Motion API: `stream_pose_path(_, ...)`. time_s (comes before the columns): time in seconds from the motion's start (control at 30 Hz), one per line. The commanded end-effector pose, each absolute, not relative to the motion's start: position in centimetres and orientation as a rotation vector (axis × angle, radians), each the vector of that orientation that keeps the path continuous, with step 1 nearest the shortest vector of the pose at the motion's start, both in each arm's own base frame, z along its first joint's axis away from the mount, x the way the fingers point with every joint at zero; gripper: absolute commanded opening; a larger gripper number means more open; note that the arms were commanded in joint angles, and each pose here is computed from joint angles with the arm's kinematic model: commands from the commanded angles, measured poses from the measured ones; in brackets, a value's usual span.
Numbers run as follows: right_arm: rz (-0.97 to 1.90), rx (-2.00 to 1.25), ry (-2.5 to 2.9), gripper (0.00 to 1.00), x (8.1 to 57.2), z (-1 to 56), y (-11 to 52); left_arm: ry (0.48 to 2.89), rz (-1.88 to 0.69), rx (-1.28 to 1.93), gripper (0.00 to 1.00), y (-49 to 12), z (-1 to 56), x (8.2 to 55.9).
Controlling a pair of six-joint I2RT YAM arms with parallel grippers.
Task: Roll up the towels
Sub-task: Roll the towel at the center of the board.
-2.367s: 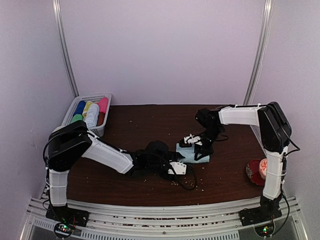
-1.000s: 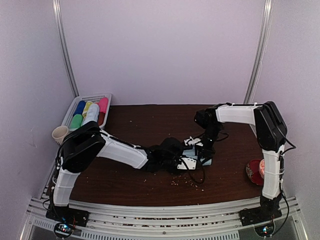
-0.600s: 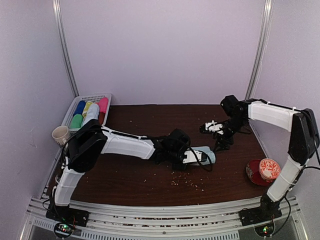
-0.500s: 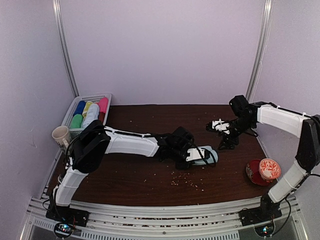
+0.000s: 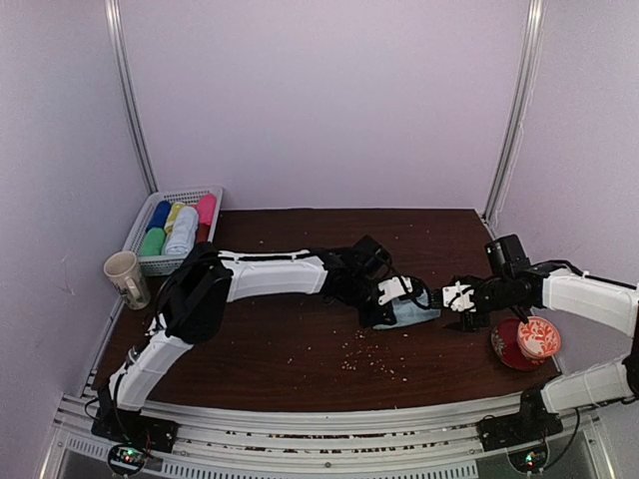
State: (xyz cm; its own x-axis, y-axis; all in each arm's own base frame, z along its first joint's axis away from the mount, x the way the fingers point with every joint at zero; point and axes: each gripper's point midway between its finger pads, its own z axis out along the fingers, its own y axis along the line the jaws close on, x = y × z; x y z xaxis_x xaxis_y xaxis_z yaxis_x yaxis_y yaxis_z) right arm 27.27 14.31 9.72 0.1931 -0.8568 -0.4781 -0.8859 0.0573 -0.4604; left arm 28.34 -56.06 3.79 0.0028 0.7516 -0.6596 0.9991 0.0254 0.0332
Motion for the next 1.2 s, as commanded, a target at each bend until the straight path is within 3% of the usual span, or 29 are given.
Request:
stream_pose_path(0.0, -0.009, -1.785, 1.426, 0.75, 27.6, 9.9, 15.5, 2.137, -0.698, 1.873, 0.0, -52.5, -3.0, 24.7)
stream_pose_path(0.3, -0.252, -1.703, 1.269, 0.73, 28.8, 9.3, 19.7, 2.189, -0.773, 1.862, 0.0, -52.2, -2.8, 24.8)
stream_pose_path(0.47, -0.361, -1.681, 1.308, 0.65, 30.2, 8.2, 20.9, 2.192, -0.827, 1.863, 0.0, -52.2, -2.6, 24.5)
stream_pose_path(0.63, -0.398, -1.708, 1.361, 0.53, 30.9, 7.0, 20.8, 2.206, -0.872, 1.851, 0.0, -51.9, -2.5, 24.7)
stream_pose_path(0.9, -0.383, -1.82, 1.382, 0.18, 29.7, 4.8, 20.2, 2.237, -0.92, 1.812, 0.0, -51.5, -2.6, 25.5)
stream_pose_path(1.03, -0.327, -1.891, 1.425, 0.12, 28.9, 3.6, 20.2, 2.241, -0.916, 1.793, 0.0, -51.5, -2.3, 26.0)
stream_pose_path(1.17, -0.307, -1.921, 1.486, 0.08, 29.0, 2.7, 20.1, 2.218, -0.917, 1.779, 0.07, -51.8, -1.3, 26.4)
